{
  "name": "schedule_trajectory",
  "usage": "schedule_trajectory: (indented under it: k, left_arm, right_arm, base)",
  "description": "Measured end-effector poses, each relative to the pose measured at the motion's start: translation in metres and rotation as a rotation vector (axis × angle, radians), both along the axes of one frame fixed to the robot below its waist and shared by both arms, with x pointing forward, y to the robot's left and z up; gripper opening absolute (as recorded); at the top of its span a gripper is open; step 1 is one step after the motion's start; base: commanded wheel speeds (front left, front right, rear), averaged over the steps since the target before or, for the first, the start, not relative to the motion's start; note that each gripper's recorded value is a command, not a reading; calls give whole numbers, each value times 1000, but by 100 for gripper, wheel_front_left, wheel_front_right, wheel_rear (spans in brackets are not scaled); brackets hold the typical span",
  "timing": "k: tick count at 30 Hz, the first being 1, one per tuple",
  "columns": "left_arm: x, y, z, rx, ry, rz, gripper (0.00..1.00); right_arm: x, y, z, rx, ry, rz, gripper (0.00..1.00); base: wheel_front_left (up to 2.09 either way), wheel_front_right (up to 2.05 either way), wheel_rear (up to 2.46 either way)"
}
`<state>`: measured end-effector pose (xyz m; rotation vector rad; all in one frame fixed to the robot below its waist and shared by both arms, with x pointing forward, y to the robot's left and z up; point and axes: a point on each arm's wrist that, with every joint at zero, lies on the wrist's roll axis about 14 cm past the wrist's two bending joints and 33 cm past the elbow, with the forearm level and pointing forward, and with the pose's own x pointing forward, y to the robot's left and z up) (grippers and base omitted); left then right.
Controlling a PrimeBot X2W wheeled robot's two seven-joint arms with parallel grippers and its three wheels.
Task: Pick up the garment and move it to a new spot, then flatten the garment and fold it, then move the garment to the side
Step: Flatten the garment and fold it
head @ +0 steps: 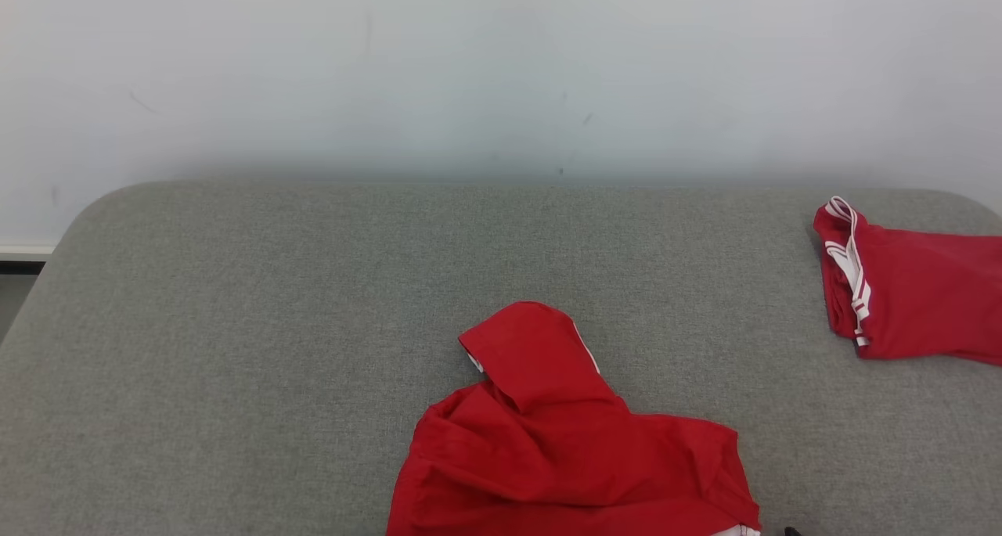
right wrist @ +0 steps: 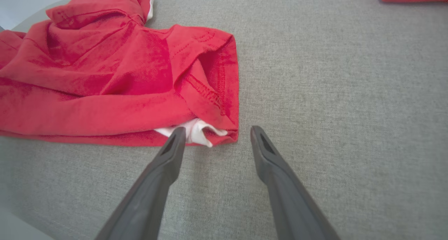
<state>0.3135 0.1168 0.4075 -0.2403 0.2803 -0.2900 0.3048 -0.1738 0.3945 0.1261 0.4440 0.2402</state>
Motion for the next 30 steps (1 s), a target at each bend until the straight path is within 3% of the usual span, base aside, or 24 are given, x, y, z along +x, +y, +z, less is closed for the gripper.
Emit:
schedule_trajectory:
  k: [10,26,28,29,30]
  left_arm:
    - [-18,8,-6,12,16,7,100]
    - [-6,-4,-2,58,-5,-73,100]
    - [-5,-6,-4,63,1,-83,100]
    - [-5,-8,-7,60,11,-87,100]
    - [-5,-10,-9,56,23,-91,85]
  right_arm:
    - [-15,-10,2,-52,-28,17,100]
    - [-7,11,5,-59,-25,80,100]
    - [-6,13,3,-61,-13,84,96]
    - [-5,14,0,-59,0,86,49]
    - [-4,15,-2,-59,8,90,26]
  base:
    - [0,0,0]
    - [0,0,0]
    - [0,0,0]
    - [0,0,0]
    - [0,0,0]
